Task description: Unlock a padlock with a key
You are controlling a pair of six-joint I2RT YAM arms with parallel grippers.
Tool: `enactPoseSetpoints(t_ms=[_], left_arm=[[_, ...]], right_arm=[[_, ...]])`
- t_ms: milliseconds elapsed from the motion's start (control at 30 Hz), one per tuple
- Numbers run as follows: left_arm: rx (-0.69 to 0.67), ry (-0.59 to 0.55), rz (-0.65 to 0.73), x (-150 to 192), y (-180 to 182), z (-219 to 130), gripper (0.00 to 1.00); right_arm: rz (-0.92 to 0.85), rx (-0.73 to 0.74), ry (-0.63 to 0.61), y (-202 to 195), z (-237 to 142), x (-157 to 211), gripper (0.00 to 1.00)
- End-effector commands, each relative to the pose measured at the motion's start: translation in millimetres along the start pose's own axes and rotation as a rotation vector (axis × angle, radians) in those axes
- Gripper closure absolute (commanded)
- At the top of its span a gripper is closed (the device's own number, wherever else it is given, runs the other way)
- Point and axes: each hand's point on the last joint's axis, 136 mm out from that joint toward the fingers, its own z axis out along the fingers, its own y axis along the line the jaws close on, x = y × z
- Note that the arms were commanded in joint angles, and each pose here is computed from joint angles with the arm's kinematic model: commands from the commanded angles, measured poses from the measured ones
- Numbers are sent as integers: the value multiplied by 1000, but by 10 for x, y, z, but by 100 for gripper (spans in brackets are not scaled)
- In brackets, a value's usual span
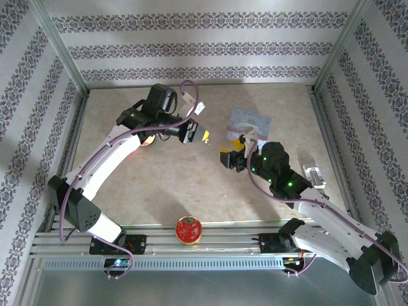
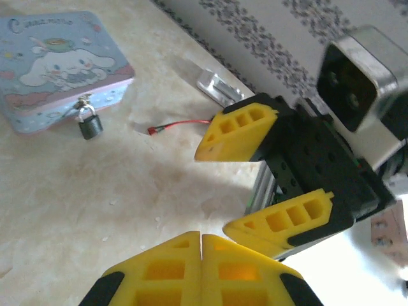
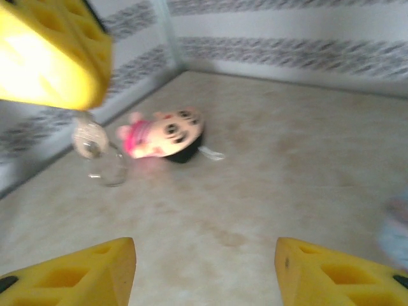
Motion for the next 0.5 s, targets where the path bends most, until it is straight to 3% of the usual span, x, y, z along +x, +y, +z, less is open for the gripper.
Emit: enactPoseSetpoints(t_ms=[0, 267, 467], left_arm=[[127, -77, 214, -71, -319, -90, 100], [319, -169, 219, -172, -554, -76, 100], [375, -203, 229, -204, -662, -134, 100]], right_arm=[[71, -243, -18, 462, -138, -181, 43], [94, -306, -159, 582, -321, -480, 51], [122, -356, -174, 657, -328, -569, 53]])
